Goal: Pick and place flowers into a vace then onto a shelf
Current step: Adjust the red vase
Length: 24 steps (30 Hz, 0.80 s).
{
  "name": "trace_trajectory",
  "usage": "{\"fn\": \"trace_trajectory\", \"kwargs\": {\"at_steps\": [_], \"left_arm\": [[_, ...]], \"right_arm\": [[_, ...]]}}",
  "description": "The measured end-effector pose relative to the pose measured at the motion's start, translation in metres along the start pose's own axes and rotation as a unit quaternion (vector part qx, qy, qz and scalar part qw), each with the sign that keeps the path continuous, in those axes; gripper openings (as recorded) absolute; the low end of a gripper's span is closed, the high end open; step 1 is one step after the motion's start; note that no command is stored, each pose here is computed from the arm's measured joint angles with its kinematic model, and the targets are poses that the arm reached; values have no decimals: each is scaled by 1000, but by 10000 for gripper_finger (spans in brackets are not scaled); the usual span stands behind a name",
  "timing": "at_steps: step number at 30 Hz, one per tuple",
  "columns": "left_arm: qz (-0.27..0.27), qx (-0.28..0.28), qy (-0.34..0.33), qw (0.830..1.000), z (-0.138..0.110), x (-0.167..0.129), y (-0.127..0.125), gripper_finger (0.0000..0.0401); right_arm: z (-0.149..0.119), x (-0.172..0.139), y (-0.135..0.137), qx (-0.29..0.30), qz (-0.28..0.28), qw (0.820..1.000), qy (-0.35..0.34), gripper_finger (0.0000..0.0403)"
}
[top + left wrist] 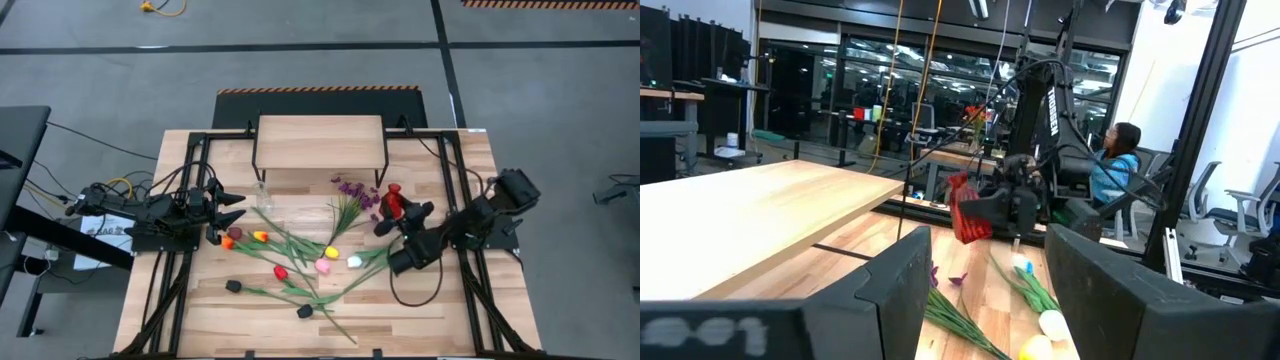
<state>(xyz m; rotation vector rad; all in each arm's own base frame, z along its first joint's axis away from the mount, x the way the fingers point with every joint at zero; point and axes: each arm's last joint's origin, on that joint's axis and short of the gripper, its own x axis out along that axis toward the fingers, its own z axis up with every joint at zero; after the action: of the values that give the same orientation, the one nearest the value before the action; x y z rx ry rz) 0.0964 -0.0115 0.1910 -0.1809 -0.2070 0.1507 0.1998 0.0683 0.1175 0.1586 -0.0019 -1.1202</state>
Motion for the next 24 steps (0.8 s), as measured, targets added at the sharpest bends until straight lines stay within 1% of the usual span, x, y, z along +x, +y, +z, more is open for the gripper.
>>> {"fn": "trace_trajectory", "kwargs": {"at_steps": [5, 12, 18, 24], "left_arm": [[0, 0, 0, 1000, 0, 0, 0, 187], [0, 0, 0, 1000, 0, 0, 0, 187], [0, 0, 0, 1000, 0, 0, 0, 187], [0, 1, 0, 1000, 0, 0, 0, 187]], "right_arm": [[9, -3, 1, 10, 18, 999, -36, 226], [22, -3, -1, 22, 15, 999, -37, 228], [35, 0, -3, 52, 7, 998, -39, 228], [44, 0, -4, 45, 5, 998, -39, 226]]}}
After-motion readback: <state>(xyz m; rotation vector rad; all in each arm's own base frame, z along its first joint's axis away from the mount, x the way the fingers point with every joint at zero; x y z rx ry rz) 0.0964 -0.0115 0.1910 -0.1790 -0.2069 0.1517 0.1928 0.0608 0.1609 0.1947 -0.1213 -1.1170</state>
